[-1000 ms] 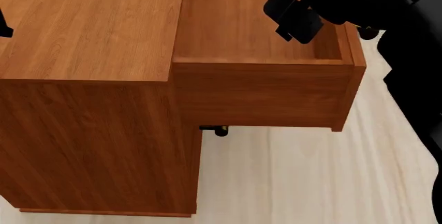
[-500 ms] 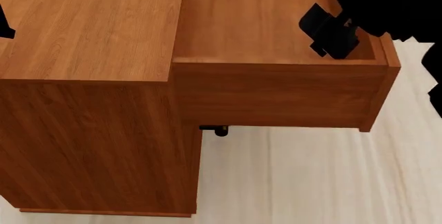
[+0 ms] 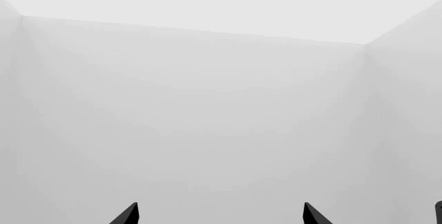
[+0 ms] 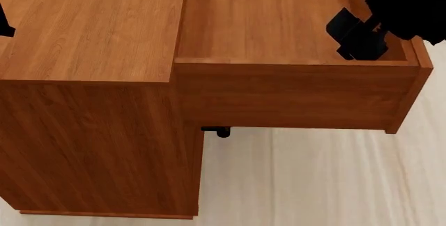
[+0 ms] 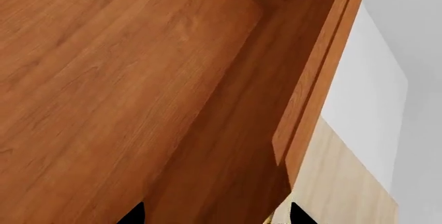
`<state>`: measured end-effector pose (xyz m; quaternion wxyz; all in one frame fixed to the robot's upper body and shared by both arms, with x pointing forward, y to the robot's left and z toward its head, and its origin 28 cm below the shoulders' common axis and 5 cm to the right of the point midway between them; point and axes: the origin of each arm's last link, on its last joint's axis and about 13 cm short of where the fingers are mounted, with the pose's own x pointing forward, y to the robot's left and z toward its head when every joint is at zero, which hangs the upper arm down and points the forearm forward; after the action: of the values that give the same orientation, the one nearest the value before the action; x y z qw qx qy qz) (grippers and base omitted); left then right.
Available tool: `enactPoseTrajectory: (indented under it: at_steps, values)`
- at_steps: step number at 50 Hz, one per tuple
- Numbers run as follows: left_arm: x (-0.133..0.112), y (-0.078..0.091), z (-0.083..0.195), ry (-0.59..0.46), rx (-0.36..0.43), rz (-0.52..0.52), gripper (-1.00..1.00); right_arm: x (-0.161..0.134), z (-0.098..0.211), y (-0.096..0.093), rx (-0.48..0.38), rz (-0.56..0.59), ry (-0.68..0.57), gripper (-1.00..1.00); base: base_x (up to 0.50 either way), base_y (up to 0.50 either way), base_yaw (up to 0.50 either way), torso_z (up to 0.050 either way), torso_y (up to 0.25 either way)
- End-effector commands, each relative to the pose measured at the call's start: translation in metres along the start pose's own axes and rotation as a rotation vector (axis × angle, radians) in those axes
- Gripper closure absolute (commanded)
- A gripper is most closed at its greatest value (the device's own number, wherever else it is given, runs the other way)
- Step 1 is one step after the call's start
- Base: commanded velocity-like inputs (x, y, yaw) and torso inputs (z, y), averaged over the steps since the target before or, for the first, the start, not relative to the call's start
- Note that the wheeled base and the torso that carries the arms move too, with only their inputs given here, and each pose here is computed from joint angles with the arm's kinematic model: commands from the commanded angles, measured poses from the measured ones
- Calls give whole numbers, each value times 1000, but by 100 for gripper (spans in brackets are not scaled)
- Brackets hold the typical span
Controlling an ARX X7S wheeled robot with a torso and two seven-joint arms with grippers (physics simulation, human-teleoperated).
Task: Close the bottom drawer of the cabinet and open the top drawer.
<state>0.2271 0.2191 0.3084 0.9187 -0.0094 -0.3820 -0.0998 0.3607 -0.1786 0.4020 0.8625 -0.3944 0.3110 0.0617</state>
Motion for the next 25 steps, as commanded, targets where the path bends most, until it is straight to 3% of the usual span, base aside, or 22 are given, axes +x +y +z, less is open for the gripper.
enactPoseTrajectory:
  at_steps: [1, 17, 25]
  values:
    - [0, 0, 0, 0, -1, -1, -100, 1, -15, -8, 16, -51, 65, -100, -13, 0, -5, 0, 0]
    - [1, -1, 1, -2, -2, -4, -100, -5, -23, -14, 28, -80, 92, -100, -1, -2, -5, 0, 0]
    - [1, -2, 1, -2, -5, -6, -100, -30, -13, -25, 32, -117, 59, -100, -2, -2, -6, 0, 4]
